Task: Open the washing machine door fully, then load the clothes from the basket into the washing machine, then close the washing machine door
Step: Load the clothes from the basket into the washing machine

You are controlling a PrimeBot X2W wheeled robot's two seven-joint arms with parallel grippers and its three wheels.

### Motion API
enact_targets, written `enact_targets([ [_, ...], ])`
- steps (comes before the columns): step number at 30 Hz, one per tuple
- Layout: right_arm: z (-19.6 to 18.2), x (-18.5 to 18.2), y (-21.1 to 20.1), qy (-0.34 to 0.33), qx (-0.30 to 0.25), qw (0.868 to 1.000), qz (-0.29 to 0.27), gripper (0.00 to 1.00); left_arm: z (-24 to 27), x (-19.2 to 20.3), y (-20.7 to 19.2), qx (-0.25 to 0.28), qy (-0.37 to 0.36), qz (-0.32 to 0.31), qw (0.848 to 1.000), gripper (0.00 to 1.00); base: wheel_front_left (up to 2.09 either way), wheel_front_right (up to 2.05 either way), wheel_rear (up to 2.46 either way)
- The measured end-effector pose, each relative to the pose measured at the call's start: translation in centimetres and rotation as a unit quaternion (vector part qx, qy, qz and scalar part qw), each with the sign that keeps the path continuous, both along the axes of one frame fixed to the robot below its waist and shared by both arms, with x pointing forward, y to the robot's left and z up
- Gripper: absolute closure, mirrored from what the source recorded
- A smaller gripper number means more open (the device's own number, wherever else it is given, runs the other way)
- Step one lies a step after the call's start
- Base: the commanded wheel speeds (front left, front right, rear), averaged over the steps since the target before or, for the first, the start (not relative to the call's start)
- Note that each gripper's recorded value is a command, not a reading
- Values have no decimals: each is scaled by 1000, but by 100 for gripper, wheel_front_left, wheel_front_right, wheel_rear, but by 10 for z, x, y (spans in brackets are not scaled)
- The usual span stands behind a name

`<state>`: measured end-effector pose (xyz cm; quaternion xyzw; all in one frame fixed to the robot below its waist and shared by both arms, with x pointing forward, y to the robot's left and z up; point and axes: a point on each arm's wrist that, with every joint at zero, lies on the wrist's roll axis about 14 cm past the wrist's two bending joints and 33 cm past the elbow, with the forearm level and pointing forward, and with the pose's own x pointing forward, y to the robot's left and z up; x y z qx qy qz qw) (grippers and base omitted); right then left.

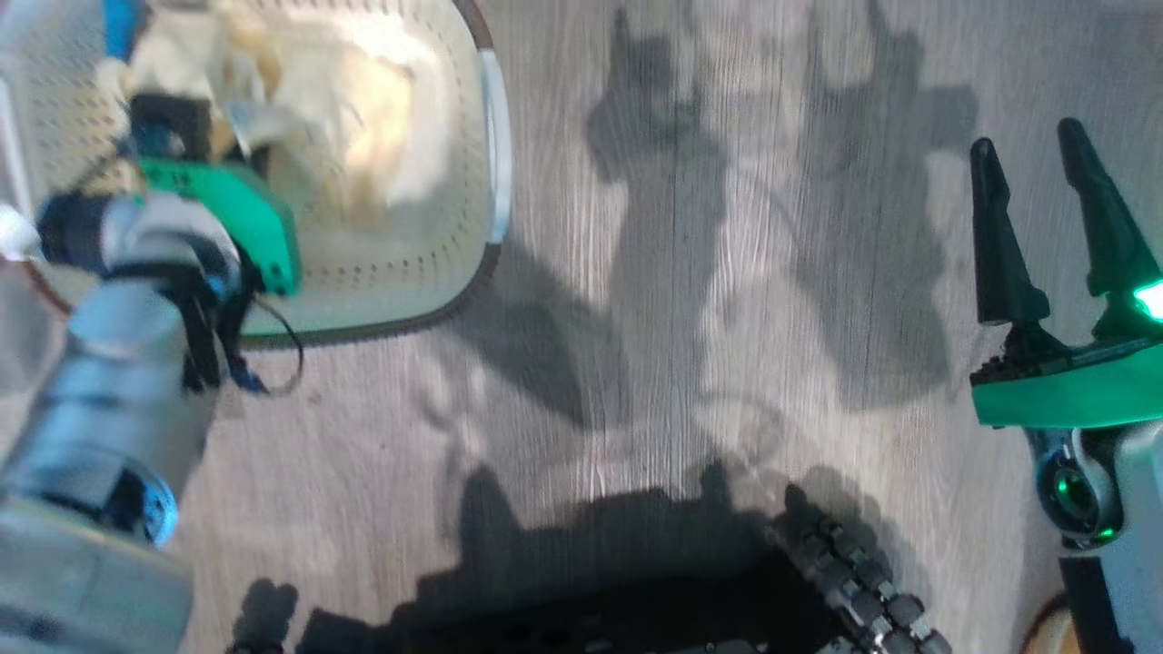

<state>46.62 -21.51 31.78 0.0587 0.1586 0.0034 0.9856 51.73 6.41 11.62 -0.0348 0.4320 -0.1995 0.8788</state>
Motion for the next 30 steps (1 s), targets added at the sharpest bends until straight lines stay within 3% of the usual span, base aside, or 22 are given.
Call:
enact_targets([
  [12,57,-18,5,-46,15,999,-6,0,87,-12,-6,-45,-64,12,997,100,0,0,0],
  [25,116,-58,3,-98,29,994,-23,0,170,-47,24,-50,-140,43,988,100,0,0,0],
  [30,135,-75,1,-120,33,992,-29,0,212,-53,43,-55,-195,76,976,100,0,0,0],
])
